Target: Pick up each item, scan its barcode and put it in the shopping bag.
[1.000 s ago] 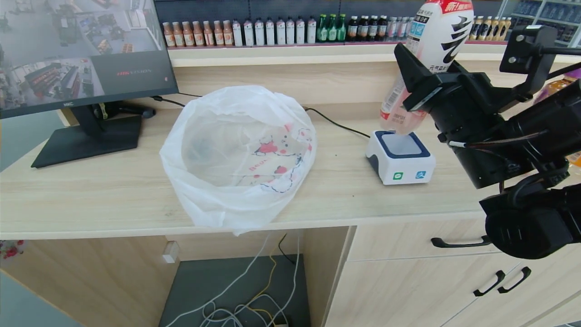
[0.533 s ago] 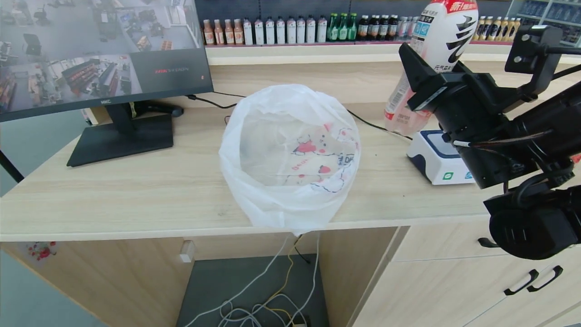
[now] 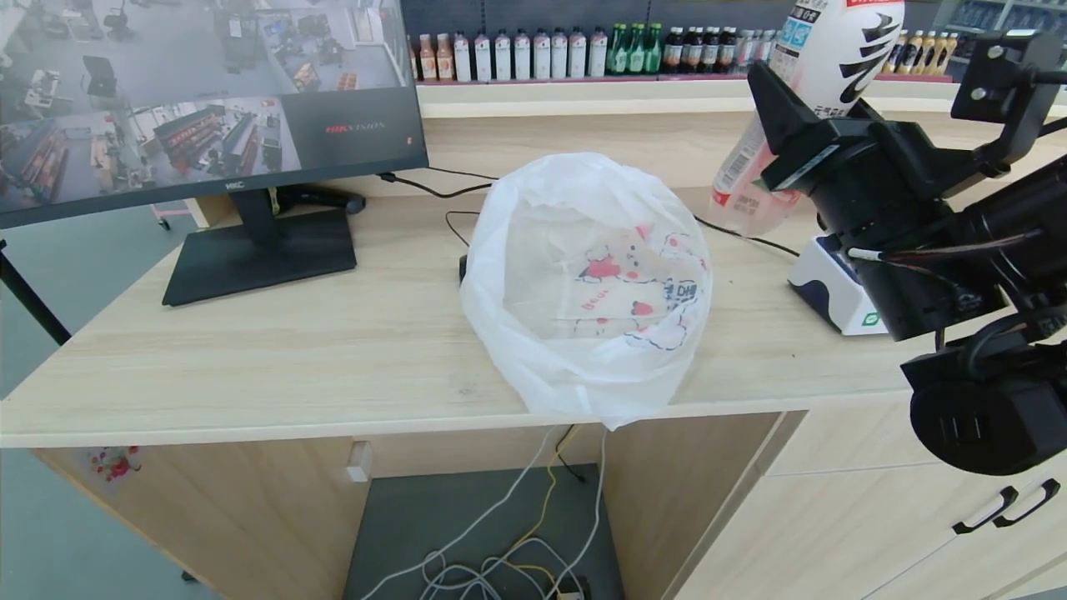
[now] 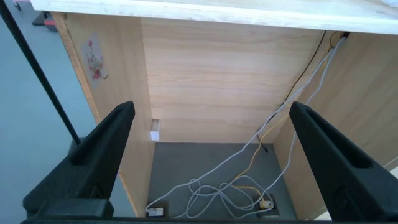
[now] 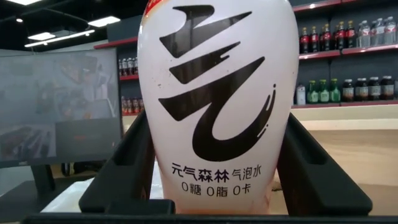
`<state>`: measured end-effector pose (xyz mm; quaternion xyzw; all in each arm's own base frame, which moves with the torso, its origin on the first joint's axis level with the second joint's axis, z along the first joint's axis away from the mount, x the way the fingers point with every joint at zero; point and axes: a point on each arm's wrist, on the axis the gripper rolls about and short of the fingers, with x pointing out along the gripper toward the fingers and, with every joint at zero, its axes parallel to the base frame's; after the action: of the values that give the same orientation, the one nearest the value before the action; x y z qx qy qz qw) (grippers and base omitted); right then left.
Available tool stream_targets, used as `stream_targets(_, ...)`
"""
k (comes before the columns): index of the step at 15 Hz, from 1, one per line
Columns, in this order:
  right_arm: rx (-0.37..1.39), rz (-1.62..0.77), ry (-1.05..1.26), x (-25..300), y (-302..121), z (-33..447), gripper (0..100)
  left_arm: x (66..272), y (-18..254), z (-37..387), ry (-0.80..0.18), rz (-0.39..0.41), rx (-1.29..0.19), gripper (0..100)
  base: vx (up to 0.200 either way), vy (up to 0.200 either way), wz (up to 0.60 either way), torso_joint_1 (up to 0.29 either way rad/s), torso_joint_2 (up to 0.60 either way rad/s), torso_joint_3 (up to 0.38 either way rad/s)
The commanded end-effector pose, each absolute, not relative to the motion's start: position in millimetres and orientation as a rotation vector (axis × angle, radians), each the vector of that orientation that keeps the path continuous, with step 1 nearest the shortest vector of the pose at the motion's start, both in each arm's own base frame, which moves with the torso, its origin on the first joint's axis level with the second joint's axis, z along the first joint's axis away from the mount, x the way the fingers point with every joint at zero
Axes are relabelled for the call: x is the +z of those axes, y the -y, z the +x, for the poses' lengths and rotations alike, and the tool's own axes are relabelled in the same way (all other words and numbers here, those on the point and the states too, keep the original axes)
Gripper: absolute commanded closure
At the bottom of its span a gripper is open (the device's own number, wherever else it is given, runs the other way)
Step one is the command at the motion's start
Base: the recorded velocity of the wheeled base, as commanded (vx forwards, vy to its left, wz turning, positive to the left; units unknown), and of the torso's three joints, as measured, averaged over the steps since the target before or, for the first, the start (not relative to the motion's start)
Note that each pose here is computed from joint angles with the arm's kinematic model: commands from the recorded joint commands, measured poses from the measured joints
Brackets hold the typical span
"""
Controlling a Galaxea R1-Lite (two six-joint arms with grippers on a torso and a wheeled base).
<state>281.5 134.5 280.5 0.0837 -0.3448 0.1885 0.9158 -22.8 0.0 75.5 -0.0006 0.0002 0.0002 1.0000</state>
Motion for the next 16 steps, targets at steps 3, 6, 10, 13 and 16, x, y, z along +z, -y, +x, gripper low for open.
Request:
stream_targets(3, 0.392, 0.172, 0.714, 282.3, -134.3, 279.3, 100, 75.5, 0.0, -22.8, 0.000, -0.002, 0.000, 0, 0.000, 0.000, 0.00, 0.000, 0.00, 0.000)
stream_targets(6, 0.415, 0.175, 0.695, 277.7, -140.2, 276.1, 100, 75.5, 0.0, -22.8, 0.000, -0.002, 0.002, 0, 0.000, 0.000, 0.00, 0.000, 0.00, 0.000)
stream_targets(10, 0.467, 0.192, 0.640, 266.7, -152.6, 273.7, 100, 75.5, 0.0, -22.8, 0.000, -0.002, 0.000, 0, 0.000, 0.000, 0.00, 0.000, 0.00, 0.000)
stream_targets(13, 0.505, 0.181, 0.595, 258.5, -174.0, 281.0, 100, 75.5, 0.0, -22.8, 0.000, -0.002, 0.000, 0, 0.000, 0.000, 0.00, 0.000, 0.00, 0.000)
stream_targets(16, 0.508, 0.164, 0.569, 263.7, -186.6, 298.1, 100, 75.5, 0.0, -22.8, 0.000, -0.002, 0.000, 0, 0.000, 0.000, 0.00, 0.000, 0.00, 0.000)
